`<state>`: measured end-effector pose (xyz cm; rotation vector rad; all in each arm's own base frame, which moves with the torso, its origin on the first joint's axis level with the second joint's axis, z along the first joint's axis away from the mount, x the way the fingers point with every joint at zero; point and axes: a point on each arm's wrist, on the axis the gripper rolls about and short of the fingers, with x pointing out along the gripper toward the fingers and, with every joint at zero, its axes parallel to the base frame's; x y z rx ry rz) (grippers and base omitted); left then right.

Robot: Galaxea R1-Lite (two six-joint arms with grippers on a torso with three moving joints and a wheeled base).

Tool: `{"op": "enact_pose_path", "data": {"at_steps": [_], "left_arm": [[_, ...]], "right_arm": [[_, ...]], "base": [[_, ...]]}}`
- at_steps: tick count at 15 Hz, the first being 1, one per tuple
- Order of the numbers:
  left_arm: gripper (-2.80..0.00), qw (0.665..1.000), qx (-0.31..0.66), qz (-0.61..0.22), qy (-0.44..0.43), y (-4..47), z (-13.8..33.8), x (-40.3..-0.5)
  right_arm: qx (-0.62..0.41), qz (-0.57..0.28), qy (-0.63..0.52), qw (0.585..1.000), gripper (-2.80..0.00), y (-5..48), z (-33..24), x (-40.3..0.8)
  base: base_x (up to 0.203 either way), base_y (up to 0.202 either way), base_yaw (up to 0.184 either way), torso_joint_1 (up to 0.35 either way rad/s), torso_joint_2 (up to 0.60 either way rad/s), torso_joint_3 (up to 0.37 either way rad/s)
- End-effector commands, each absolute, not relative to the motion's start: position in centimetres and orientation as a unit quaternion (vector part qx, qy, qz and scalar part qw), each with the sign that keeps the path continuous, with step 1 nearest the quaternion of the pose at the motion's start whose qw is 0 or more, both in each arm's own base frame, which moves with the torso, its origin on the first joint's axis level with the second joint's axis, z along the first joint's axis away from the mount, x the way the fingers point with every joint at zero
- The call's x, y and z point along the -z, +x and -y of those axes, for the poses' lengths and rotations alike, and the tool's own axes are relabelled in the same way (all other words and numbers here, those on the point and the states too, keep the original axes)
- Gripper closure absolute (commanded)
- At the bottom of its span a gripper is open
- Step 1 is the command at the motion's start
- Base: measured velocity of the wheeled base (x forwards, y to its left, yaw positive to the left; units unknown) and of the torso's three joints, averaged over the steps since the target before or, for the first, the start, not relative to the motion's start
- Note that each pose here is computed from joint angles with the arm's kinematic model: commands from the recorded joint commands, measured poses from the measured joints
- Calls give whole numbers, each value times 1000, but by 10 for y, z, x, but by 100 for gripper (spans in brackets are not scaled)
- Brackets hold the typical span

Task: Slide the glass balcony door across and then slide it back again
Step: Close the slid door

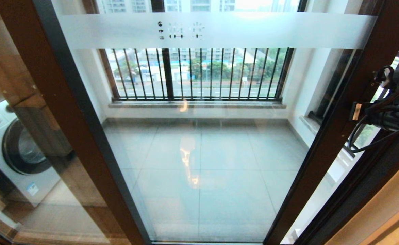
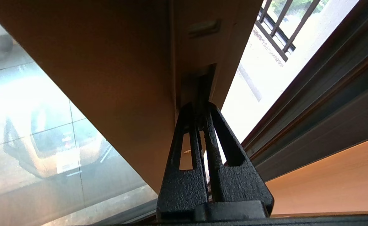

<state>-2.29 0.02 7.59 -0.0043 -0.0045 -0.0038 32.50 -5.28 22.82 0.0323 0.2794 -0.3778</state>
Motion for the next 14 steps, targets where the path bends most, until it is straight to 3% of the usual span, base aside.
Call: {"op": "enact_pose_path", "data": {"at_steps": [1, 14], "left_arm": [[0, 1000, 2, 2, -2, -23, 0, -76], [0, 1000, 2, 2, -2, -23, 0, -76]], "right_arm": [[190, -140, 16, 972, 0, 331, 55, -225], [219, -136, 20, 966, 0, 335, 77, -225]], "base": [[0, 0, 0, 0, 0, 0], [0, 0, 0, 0, 0, 0]]}}
